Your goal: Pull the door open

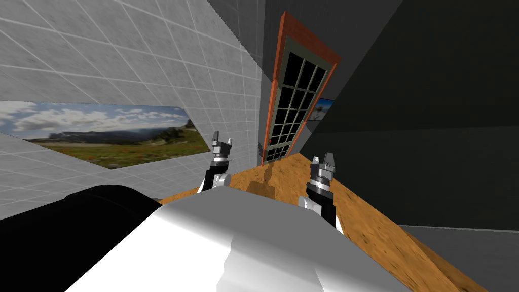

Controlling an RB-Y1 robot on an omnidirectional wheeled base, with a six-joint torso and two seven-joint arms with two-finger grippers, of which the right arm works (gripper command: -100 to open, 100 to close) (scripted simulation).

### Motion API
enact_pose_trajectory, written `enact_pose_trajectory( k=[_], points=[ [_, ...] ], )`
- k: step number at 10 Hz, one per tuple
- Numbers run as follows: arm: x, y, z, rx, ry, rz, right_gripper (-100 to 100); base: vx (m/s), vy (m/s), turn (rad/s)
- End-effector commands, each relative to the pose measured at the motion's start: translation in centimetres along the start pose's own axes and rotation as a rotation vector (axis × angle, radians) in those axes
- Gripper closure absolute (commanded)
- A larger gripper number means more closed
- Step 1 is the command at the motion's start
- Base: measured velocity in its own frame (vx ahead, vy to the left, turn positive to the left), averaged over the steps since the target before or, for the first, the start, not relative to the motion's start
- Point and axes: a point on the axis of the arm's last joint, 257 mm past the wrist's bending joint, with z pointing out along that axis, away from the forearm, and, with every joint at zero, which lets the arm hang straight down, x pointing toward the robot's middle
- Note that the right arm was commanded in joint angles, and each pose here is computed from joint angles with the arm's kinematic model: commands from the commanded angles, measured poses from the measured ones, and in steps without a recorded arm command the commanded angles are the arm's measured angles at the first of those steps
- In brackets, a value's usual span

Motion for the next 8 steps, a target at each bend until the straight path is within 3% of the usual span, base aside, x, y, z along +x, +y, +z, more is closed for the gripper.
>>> enact_pose_trajectory(
  k=[1, 8],
  points=[
    [0.5, -1.0, -0.31, 0.012, 0.019, -0.047, -100, 0.081, -0.097, 0.105],
    [2.3, -5.4, -2.01, 0.059, 0.104, -0.250, -100, 0.109, -0.028, 0.079]
  ],
)
